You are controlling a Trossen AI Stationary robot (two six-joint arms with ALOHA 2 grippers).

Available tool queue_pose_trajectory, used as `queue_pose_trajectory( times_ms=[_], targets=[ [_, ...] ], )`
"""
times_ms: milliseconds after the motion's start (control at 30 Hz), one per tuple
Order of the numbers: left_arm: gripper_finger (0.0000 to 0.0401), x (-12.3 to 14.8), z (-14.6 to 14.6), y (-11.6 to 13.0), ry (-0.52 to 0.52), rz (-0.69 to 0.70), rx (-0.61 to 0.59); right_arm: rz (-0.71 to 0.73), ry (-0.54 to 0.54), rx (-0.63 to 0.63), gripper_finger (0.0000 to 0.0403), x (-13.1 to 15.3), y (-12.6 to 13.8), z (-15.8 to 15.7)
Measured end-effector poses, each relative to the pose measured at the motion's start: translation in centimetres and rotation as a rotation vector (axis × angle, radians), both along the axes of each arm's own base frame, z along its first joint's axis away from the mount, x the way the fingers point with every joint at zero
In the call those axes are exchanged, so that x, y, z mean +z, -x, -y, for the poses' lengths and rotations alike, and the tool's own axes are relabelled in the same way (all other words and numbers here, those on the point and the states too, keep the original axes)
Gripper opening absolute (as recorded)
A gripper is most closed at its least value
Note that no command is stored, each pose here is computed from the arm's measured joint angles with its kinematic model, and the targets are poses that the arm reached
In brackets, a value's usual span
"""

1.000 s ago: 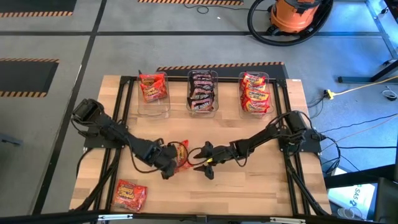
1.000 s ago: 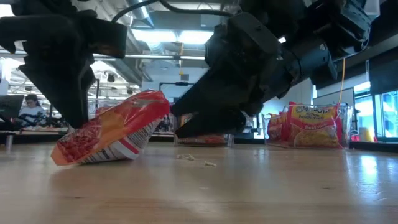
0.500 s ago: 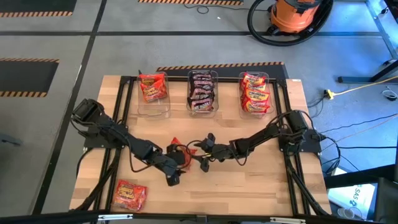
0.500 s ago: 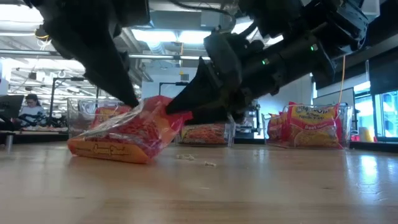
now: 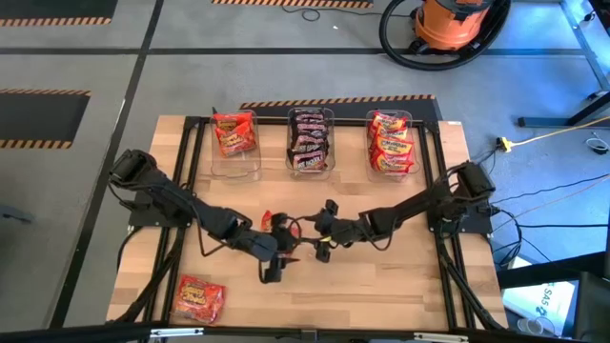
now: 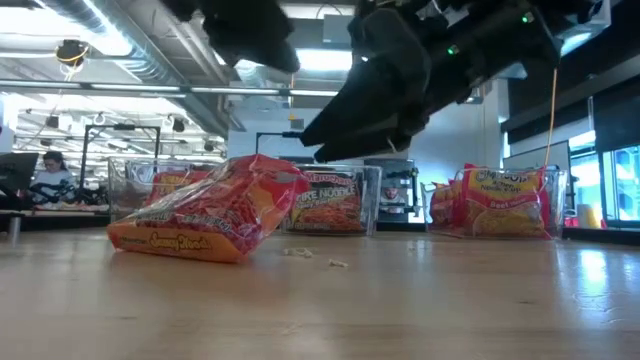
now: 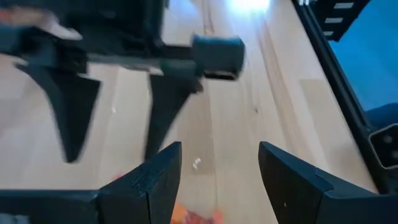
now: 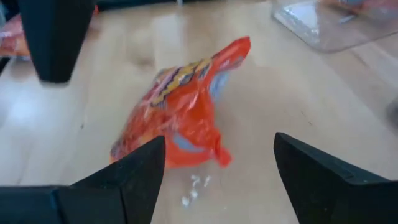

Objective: Sort Maruchan noodles
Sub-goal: Put the top orange noodle pack into the left transparent bin

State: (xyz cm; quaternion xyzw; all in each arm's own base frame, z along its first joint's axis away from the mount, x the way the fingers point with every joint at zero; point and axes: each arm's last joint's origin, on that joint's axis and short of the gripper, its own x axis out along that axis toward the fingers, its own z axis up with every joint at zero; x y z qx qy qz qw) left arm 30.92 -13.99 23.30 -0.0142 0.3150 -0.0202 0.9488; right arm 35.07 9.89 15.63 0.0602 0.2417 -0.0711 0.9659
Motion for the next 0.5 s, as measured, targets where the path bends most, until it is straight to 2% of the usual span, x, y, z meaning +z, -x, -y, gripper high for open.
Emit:
queue_pose_trajectory(
  times_ms=[233,400,500],
  targets=[
    [0.0206,1.4,-0.4,-0.8,-0.065,0.095,0.057,-0.044,0.048,-0.012,0.0277,-0.7,1.0,-1.4],
    [0.0208,1.4,-1.3,-1.2,-0.046,0.091,0.082,-0.049,0.060,-0.013,0.0277,-0.8,1.2,-1.8],
    [0.0227,1.2,-2.4,-1.4,-0.029,0.060,0.136,-0.054,0.061,-0.013,0.0277,-0.8,1.3,-1.8]
  ],
)
